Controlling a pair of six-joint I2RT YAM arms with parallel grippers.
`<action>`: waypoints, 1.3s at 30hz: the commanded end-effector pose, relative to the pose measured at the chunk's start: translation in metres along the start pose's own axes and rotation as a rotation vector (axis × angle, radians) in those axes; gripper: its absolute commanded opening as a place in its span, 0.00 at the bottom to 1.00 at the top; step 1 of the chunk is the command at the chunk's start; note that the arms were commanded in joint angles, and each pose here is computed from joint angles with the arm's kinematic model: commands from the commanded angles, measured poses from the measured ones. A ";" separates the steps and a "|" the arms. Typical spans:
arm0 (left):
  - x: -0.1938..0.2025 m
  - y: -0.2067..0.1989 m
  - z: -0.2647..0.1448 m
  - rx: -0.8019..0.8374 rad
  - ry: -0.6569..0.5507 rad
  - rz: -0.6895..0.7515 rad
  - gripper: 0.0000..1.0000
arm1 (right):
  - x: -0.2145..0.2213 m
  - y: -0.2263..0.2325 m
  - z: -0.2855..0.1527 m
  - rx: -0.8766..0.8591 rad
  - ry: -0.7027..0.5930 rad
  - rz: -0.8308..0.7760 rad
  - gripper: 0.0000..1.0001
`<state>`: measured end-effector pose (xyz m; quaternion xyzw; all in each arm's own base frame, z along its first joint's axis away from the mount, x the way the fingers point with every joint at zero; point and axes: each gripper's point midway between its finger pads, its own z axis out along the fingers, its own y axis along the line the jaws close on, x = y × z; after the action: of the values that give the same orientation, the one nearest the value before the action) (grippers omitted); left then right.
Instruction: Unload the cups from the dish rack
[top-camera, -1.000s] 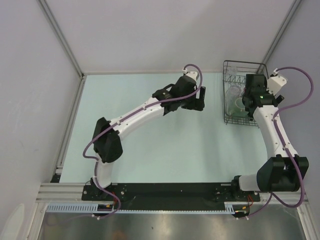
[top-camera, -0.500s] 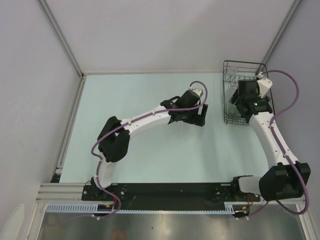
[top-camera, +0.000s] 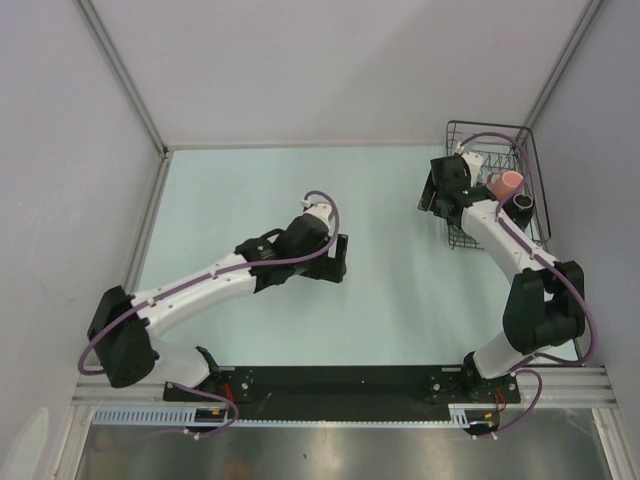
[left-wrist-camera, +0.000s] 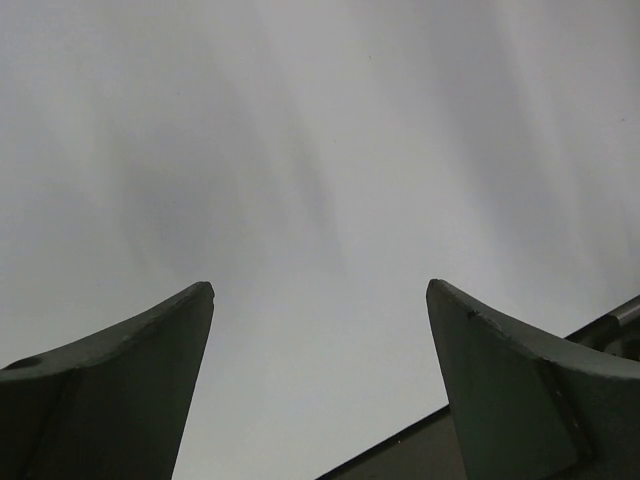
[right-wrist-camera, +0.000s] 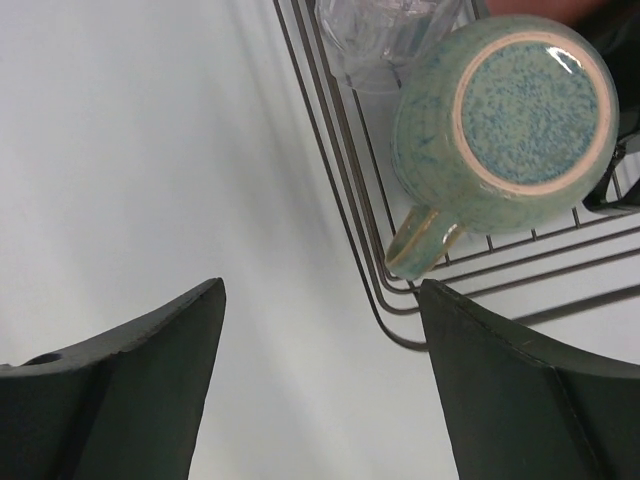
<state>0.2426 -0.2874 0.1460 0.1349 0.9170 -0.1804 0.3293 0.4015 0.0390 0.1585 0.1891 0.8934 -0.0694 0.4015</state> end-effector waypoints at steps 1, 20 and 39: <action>-0.011 0.011 -0.034 -0.001 -0.095 -0.052 0.93 | -0.035 0.013 0.012 -0.025 -0.076 0.016 0.82; 0.023 0.051 -0.060 -0.075 -0.096 -0.099 0.94 | 0.000 0.024 0.060 -0.022 0.025 -0.023 0.48; 0.028 0.057 -0.069 -0.087 -0.098 -0.109 0.93 | 0.026 0.021 0.060 -0.024 0.067 -0.030 0.00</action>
<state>0.2034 -0.2102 0.1599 0.0767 0.9145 -0.1669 0.3604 0.4512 0.0490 0.1124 0.1526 0.9068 -0.0563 0.3890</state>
